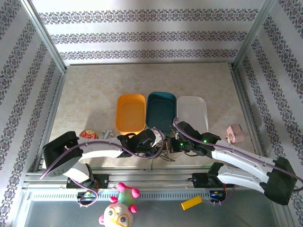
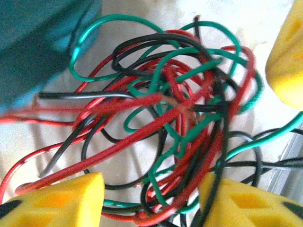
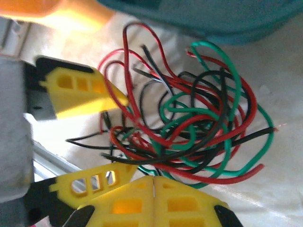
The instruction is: Untangle the cables
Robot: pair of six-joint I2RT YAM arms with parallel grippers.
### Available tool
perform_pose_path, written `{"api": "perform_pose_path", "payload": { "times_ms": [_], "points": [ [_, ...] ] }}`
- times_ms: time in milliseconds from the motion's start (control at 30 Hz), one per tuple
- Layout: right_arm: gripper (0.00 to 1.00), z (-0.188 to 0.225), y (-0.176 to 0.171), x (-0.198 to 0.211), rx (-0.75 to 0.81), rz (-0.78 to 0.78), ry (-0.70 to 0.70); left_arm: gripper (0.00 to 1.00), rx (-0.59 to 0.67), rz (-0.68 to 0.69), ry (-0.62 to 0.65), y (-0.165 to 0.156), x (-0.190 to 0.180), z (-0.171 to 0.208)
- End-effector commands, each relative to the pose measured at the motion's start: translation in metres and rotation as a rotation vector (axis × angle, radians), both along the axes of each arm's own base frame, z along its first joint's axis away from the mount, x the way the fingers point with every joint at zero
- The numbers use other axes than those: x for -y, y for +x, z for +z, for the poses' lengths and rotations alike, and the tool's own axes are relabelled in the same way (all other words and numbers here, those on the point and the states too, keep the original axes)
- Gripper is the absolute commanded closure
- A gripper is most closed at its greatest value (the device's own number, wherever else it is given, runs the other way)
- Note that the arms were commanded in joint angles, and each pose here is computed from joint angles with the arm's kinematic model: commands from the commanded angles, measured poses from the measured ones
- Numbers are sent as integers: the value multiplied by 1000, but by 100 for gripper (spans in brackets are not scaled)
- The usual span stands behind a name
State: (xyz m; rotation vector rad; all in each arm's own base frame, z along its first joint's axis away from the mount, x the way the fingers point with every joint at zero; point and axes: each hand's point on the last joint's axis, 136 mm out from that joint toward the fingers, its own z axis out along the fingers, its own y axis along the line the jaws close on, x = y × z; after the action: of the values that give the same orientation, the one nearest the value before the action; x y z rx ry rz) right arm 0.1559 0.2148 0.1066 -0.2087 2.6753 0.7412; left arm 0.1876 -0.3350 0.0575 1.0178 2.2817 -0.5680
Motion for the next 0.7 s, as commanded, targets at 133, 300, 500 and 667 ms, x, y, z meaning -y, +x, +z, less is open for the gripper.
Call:
{"api": "perform_pose_path", "payload": {
  "times_ms": [133, 300, 500, 667],
  "points": [
    [100, 66, 32, 20, 166, -150, 64, 82, 24, 96, 198, 13, -30, -46],
    [100, 88, 38, 23, 200, -175, 124, 100, 68, 158, 269, 28, -39, -56],
    [100, 110, 45, 37, 252, -231, 166, 100, 106, 230, 352, 38, -60, -67],
    [100, 120, 51, 55, 270, -320, 217, 100, 146, 359, 401, 49, -92, -64]
  ]
}}
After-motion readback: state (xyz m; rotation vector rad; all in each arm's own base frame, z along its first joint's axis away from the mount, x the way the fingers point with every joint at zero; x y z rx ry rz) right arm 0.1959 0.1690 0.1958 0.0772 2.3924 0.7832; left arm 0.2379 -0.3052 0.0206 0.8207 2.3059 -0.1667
